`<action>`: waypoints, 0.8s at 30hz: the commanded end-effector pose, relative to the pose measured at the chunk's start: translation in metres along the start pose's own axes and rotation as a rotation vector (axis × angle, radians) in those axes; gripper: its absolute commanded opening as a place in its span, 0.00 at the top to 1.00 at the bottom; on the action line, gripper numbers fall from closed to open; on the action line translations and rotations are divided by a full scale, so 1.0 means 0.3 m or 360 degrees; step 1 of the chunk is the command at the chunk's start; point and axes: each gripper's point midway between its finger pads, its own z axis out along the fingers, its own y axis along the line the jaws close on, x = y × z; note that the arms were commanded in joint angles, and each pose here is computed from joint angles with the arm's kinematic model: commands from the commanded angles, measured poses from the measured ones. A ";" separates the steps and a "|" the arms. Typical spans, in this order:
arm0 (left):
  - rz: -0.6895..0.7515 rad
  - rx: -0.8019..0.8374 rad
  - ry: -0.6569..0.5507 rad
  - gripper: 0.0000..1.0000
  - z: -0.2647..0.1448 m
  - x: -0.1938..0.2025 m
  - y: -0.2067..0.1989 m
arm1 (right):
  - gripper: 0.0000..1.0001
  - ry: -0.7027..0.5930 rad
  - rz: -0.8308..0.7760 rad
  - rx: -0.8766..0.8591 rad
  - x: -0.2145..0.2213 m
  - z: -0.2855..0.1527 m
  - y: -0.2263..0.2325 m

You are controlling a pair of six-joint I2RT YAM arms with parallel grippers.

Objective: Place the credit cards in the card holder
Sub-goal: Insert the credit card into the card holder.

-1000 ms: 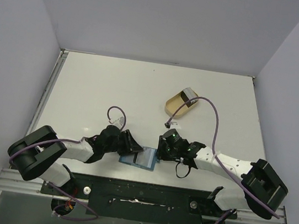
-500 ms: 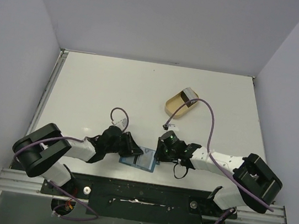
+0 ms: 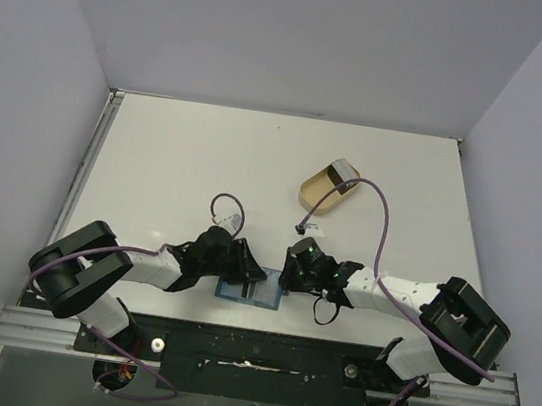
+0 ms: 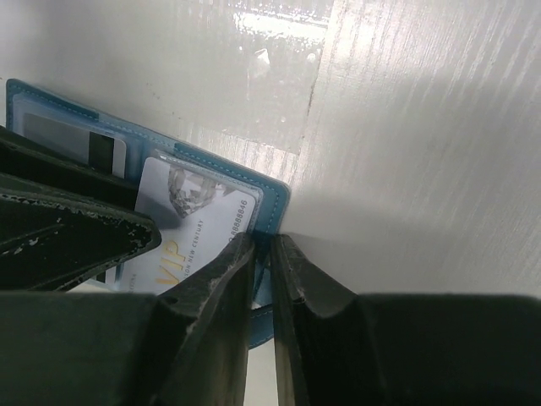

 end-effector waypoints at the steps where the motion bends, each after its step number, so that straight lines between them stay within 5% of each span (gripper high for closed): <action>1: 0.0076 0.0055 -0.0088 0.70 -0.016 -0.055 -0.092 | 0.84 -0.0043 -0.0061 0.0055 -0.014 -0.005 -0.014; 8: 0.0091 0.0022 -0.0235 0.57 -0.102 -0.125 -0.121 | 0.78 -0.0090 -0.0187 0.0162 -0.096 -0.051 -0.011; 24: -0.0102 -0.0041 -0.0275 0.55 -0.256 -0.201 0.034 | 0.66 -0.0140 -0.0007 -0.0207 -0.193 -0.097 0.273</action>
